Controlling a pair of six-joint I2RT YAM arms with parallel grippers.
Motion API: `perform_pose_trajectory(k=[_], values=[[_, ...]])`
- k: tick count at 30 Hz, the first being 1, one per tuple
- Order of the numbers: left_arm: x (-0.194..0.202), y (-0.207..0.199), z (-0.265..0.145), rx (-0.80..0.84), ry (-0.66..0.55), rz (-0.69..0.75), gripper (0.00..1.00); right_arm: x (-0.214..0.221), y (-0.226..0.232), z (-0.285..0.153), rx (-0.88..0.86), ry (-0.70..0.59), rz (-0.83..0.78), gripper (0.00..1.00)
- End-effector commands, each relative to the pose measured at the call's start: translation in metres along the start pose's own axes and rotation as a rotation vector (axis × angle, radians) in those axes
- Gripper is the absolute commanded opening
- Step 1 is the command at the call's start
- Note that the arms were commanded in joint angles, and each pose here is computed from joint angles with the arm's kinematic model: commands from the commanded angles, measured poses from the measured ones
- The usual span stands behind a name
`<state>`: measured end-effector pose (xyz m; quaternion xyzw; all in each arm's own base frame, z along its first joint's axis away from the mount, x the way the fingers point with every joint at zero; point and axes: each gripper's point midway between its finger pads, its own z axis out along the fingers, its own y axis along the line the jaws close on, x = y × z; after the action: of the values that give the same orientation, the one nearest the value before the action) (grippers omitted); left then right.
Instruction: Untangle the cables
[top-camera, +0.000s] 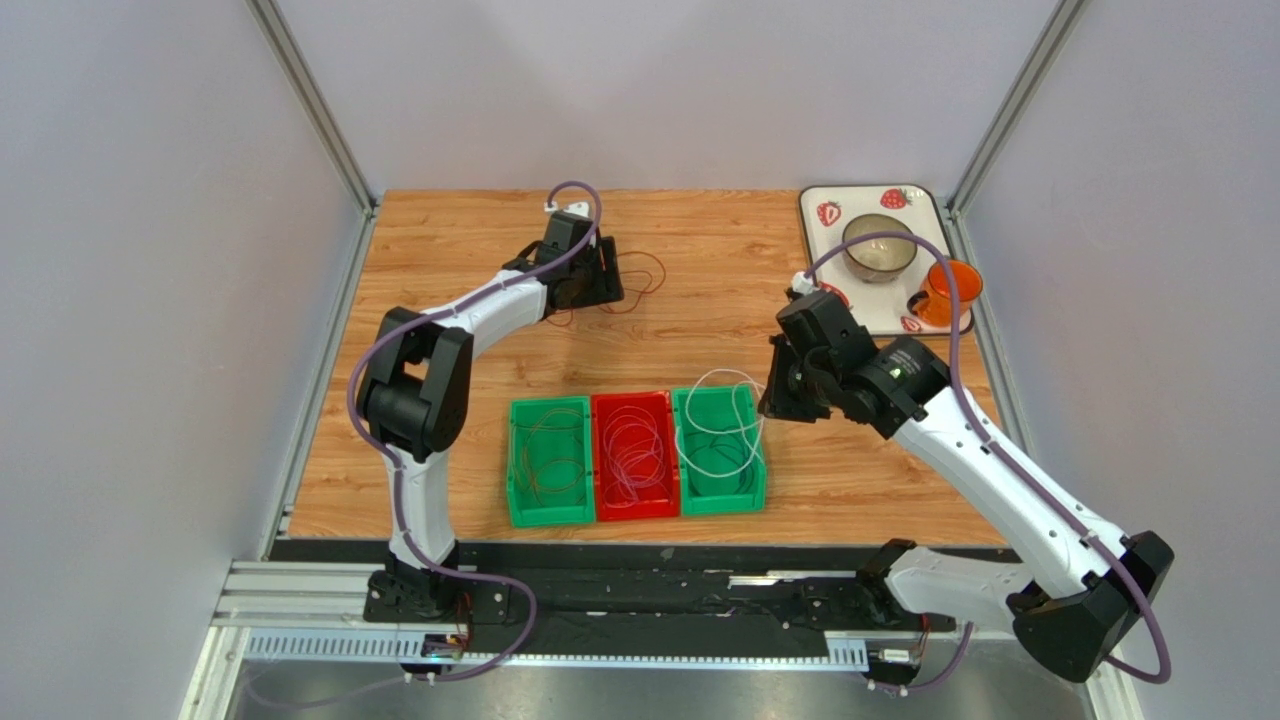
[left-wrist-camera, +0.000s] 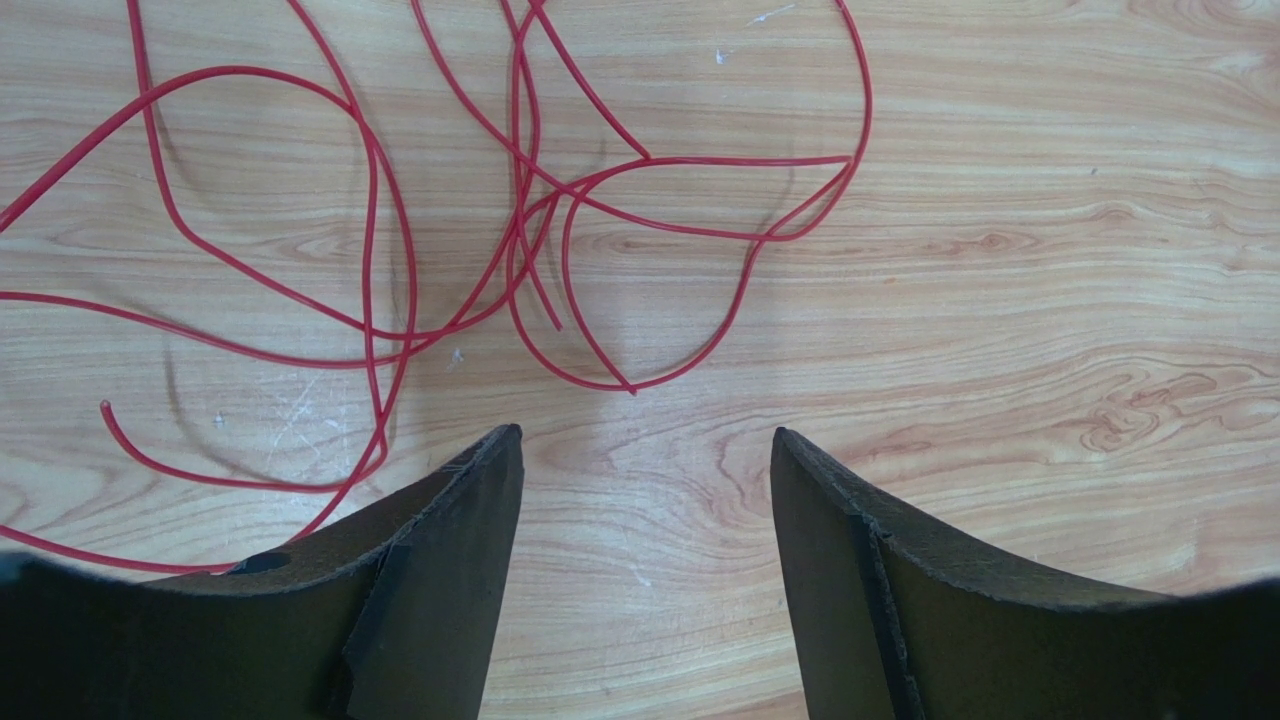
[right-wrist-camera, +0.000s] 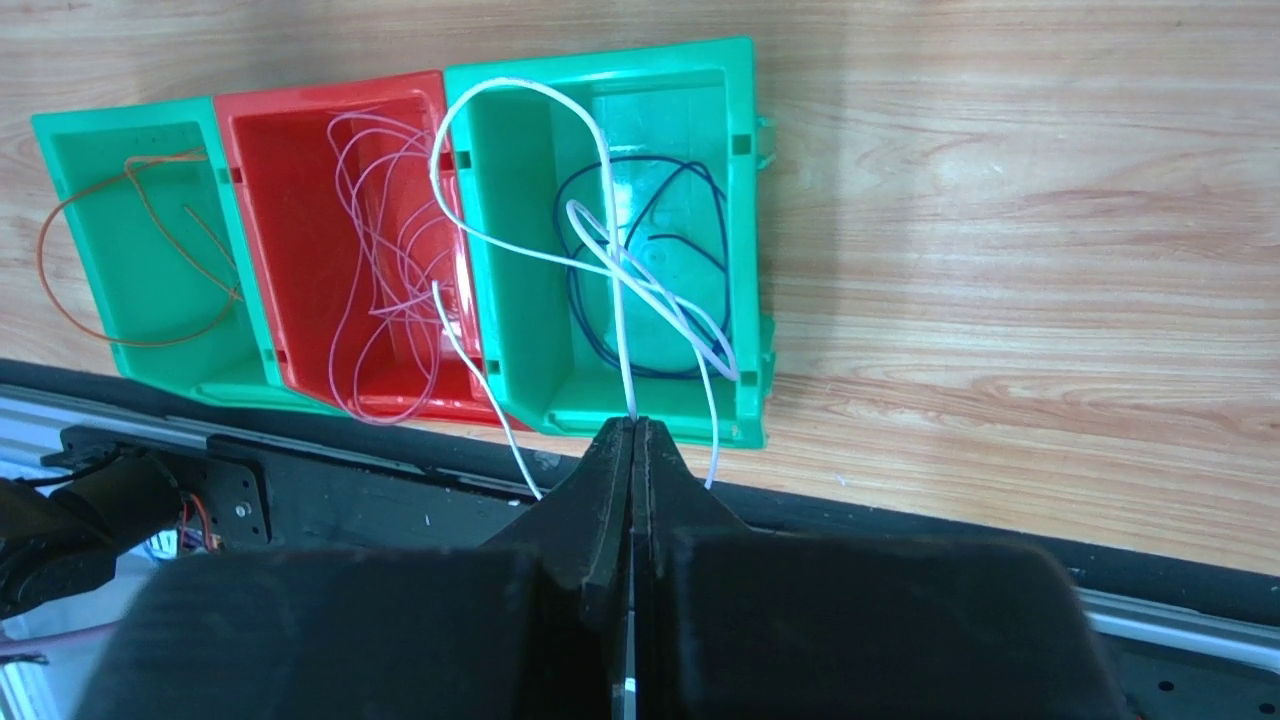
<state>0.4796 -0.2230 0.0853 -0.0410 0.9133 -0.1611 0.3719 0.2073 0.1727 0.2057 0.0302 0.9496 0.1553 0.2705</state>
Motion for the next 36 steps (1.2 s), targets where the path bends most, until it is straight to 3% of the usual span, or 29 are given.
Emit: perform_pose_trajectory(k=[1,17,36], values=[[-0.033,-0.013,-0.019,0.041,-0.081,-0.004,0.7,-0.008,-0.002,-0.019,0.007,-0.043,0.021,0.0],[-0.032,-0.013,-0.019,0.039,-0.081,-0.003,0.69,0.02,-0.008,0.027,0.051,0.057,0.007,0.0],[-0.035,-0.013,-0.02,0.039,-0.085,0.0,0.68,0.043,0.037,0.063,0.013,0.133,-0.065,0.0]])
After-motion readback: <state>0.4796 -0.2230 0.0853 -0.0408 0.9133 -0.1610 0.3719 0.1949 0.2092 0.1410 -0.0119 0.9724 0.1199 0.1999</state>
